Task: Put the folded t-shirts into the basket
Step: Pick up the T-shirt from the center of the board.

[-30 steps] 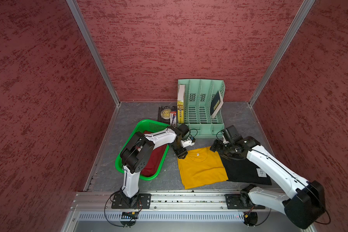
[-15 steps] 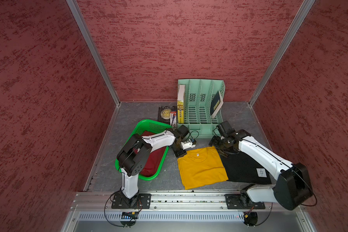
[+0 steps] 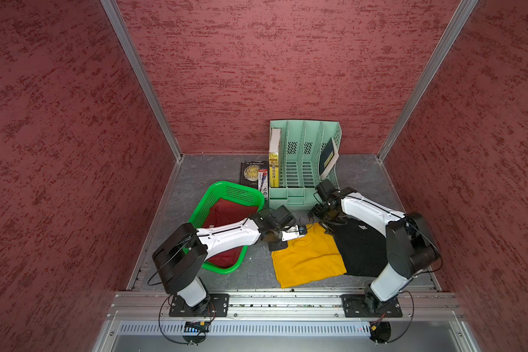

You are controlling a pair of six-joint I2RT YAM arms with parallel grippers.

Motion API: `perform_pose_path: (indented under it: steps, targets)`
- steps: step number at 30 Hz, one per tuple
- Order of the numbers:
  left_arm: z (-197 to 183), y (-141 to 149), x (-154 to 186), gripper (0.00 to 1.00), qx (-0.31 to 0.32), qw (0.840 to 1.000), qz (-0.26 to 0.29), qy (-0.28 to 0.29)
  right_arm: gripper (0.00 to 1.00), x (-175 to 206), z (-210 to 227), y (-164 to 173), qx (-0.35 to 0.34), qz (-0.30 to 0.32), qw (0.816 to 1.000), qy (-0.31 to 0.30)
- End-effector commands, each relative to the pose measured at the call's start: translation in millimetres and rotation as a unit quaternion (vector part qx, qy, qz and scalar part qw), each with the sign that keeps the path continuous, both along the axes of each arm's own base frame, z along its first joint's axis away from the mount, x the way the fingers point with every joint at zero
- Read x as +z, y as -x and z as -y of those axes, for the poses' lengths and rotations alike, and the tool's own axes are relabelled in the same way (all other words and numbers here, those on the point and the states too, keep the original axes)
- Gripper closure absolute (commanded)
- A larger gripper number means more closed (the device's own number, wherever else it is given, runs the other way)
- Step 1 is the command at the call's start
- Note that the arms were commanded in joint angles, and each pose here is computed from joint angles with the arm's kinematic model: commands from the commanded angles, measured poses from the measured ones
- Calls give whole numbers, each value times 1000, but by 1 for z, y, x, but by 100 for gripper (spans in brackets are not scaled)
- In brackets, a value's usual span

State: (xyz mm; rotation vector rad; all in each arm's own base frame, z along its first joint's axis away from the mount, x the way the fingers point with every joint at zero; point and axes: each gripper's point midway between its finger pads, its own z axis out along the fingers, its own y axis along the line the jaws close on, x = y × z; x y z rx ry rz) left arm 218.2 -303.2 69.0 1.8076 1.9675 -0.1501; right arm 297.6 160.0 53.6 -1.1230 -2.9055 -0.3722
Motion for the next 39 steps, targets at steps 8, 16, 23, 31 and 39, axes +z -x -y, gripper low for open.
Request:
perform_pose_path:
  steps: [8, 16, 23, 31, 39]
  targets:
    - [19, 11, 36, 100, -77, 989, 109, 68, 22, -16, -16, -18, -7, -34, 999, -25]
    - [11, 13, 45, 100, -94, 982, 145, 73, 70, -16, -14, -19, 11, -34, 999, -16]
    - [-16, 14, 61, 100, -70, 989, 109, 65, 100, 23, -18, -14, -6, 16, 999, -43]
    - [-43, 30, 90, 100, -54, 994, 62, 70, 100, 80, -21, -5, -16, 93, 994, -49]
    - [-78, 41, 137, 100, -17, 989, 6, 146, 100, 146, -72, -12, 23, 188, 977, -95]
